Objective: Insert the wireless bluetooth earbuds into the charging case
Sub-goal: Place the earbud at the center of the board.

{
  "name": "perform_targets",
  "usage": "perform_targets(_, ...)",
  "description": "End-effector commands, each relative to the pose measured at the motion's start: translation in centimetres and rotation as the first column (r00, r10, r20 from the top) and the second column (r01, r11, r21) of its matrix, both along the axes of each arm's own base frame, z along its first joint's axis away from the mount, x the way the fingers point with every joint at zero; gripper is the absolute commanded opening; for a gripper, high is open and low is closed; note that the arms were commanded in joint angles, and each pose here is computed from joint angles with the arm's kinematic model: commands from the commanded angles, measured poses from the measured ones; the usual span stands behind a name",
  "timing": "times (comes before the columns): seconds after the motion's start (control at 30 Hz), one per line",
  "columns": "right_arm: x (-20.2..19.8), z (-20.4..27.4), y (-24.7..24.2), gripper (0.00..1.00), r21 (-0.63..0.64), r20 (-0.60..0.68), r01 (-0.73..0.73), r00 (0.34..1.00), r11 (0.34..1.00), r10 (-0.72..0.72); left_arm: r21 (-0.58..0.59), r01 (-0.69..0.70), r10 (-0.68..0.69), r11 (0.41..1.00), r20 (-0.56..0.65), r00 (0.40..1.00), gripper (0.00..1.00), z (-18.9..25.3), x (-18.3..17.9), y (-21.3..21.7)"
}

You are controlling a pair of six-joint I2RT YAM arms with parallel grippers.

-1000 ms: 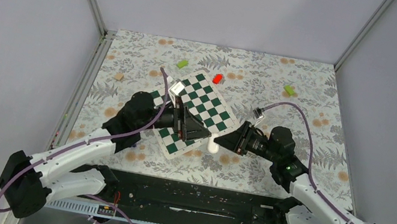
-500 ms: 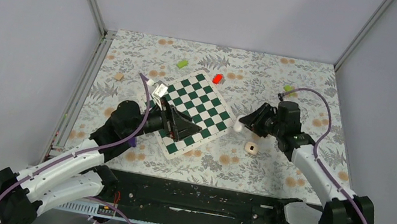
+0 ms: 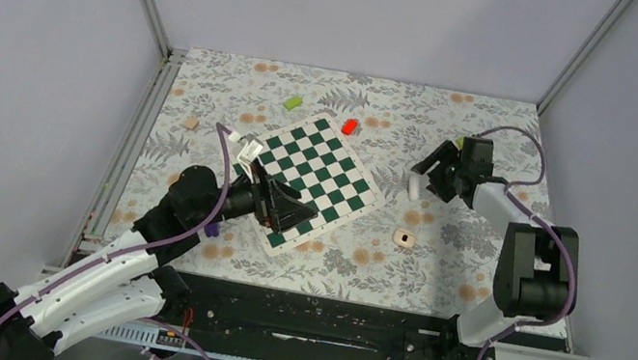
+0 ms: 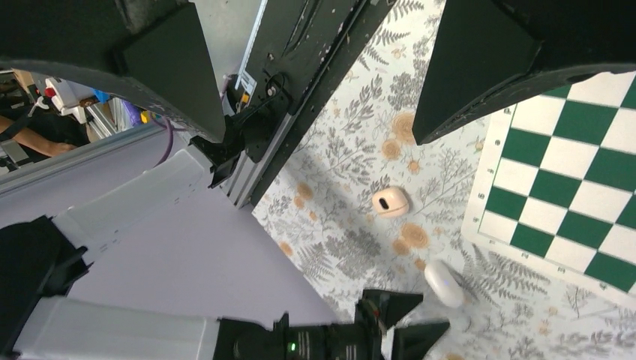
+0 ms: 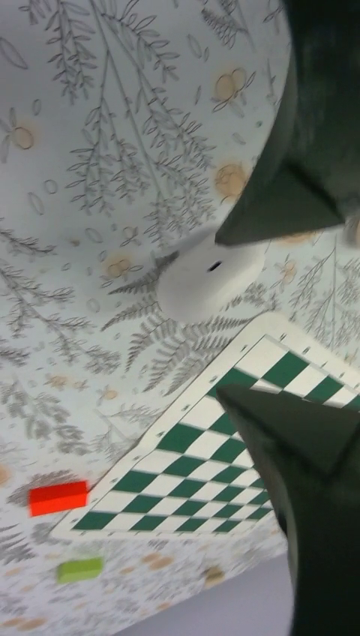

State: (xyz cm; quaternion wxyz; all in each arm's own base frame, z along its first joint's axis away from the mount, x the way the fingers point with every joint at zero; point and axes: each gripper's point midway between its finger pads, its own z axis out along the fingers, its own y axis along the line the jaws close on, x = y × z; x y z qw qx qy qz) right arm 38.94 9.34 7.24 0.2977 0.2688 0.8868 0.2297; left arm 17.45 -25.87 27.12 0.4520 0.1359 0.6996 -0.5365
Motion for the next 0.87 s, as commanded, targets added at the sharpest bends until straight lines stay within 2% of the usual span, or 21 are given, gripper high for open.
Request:
perform_targets(0.0,3.9,2.7,-1.2,0.85,-0.067,0.079,0.03,0.997,0.997,-0.024,0.021,0.005,-0.005,1.0,-0.006,1.0,0.99,0.3,-0.1,0.1)
perform_targets(0.07,4.3,3.7,-1.8,0.98,-0.101,0.09,0.048,0.995,0.994,-0.039,0.019,-0.022,0.022,1.0,-0.026,0.999,0.99,0.2,0.2,0.3)
perform_targets(0.1,4.4,4.3,-2.1,0.99,-0.12,0.091,0.053,0.995,0.991,-0.042,0.013,-0.038,0.039,0.999,-0.033,0.999,0.99,0.2,0.4,0.4)
perform_targets(0.23,3.2,8.1,-2.7,0.99,-0.148,0.138,0.06,0.99,0.987,-0.039,-0.017,-0.123,0.122,0.992,-0.05,0.991,0.99,0.6,1.4,1.2)
perform_targets(0.43,-1.7,11.1,-4.2,0.99,-0.189,0.142,0.111,0.986,0.976,-0.085,0.003,-0.195,0.195,0.981,-0.032,0.98,0.99,1.9,2.6,1.9)
perform_targets(0.53,-4.7,11.0,-5.1,0.99,-0.214,0.126,0.135,0.986,0.968,-0.11,0.057,-0.244,0.247,0.968,-0.054,0.967,0.99,1.7,3.4,2.5)
perform_targets(0.67,-8.7,9.1,-6.5,1.0,-0.255,0.088,0.179,0.983,0.95,-0.162,0.096,-0.236,0.24,0.967,-0.039,0.97,0.99,1.6,3.7,2.2)
perform_targets(0.83,-11.5,7.3,-8.6,0.99,-0.299,0.158,0.274,0.959,0.914,-0.236,0.107,-0.222,0.229,0.969,-0.057,0.972,0.99,0.9,3.9,1.8)
